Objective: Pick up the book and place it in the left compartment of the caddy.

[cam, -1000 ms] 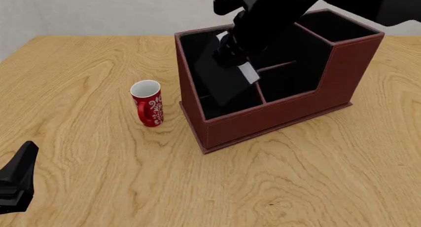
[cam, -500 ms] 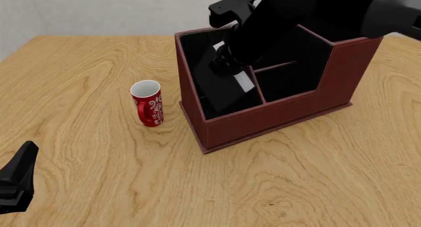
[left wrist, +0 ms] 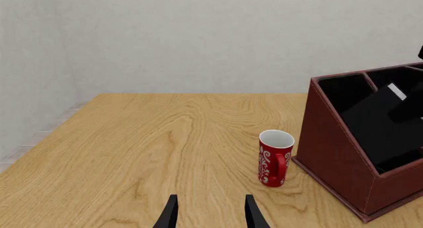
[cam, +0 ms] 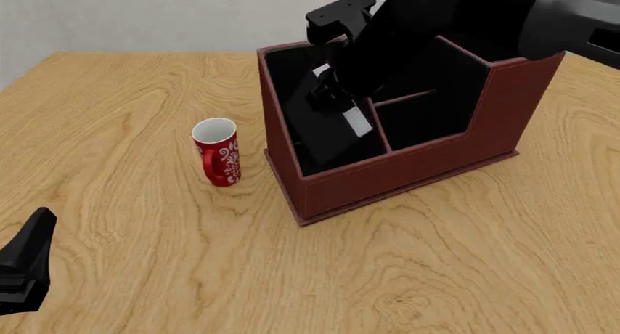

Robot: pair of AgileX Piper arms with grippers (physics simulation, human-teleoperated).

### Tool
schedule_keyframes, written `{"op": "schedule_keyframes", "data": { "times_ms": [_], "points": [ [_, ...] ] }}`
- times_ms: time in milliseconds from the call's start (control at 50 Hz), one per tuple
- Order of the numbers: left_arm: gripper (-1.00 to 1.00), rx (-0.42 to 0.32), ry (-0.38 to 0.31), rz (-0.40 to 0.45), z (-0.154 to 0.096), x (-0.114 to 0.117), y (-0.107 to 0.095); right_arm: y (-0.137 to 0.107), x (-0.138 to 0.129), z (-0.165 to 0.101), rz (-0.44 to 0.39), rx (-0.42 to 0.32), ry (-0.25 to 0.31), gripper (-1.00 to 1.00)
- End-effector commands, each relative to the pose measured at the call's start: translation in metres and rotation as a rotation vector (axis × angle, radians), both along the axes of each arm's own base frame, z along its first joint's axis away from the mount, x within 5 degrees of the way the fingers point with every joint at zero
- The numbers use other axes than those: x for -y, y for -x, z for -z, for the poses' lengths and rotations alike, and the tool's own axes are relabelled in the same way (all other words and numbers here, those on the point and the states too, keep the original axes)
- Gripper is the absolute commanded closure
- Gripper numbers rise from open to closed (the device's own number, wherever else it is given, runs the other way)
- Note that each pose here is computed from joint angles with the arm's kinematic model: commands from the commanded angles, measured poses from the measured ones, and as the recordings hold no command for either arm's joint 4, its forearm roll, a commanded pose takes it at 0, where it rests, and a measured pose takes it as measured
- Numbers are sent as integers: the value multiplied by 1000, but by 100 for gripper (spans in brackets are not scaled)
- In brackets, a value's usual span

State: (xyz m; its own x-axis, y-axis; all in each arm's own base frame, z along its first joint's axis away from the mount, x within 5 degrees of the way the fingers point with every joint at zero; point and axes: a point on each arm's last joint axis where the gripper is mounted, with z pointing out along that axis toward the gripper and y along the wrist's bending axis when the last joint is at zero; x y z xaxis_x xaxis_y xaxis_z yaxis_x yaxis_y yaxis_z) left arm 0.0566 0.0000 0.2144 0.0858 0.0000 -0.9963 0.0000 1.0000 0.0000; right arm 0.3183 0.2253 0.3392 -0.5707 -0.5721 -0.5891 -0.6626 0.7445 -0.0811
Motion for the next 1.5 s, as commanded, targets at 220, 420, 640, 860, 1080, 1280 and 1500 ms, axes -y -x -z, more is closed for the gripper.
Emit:
{"op": "schedule_keyframes", "data": {
  "times_ms": [220,420,640,860,1080,1280,1500],
  "points": [
    [-100,0,0,0,0,0,0,-1,-1,-5,14,10,-19,100],
    [-100,0,0,0,0,0,0,-1,1,-6,14,10,-17,-100],
    [-100,0,0,0,0,0,0,2,2,-7,11,11,-16,-100],
    [-100,0,0,0,0,0,0,2,4,-8,10,13,-14,-100],
    [-100,0,0,0,0,0,0,9,6,-24,4,29,-24,-100],
    [-100,0,0,0,0,0,0,23,17,-48,-10,57,-29,-100],
    [-100,0,0,0,0,0,0,43,29,-64,-6,79,-53,-100]
  ]
}}
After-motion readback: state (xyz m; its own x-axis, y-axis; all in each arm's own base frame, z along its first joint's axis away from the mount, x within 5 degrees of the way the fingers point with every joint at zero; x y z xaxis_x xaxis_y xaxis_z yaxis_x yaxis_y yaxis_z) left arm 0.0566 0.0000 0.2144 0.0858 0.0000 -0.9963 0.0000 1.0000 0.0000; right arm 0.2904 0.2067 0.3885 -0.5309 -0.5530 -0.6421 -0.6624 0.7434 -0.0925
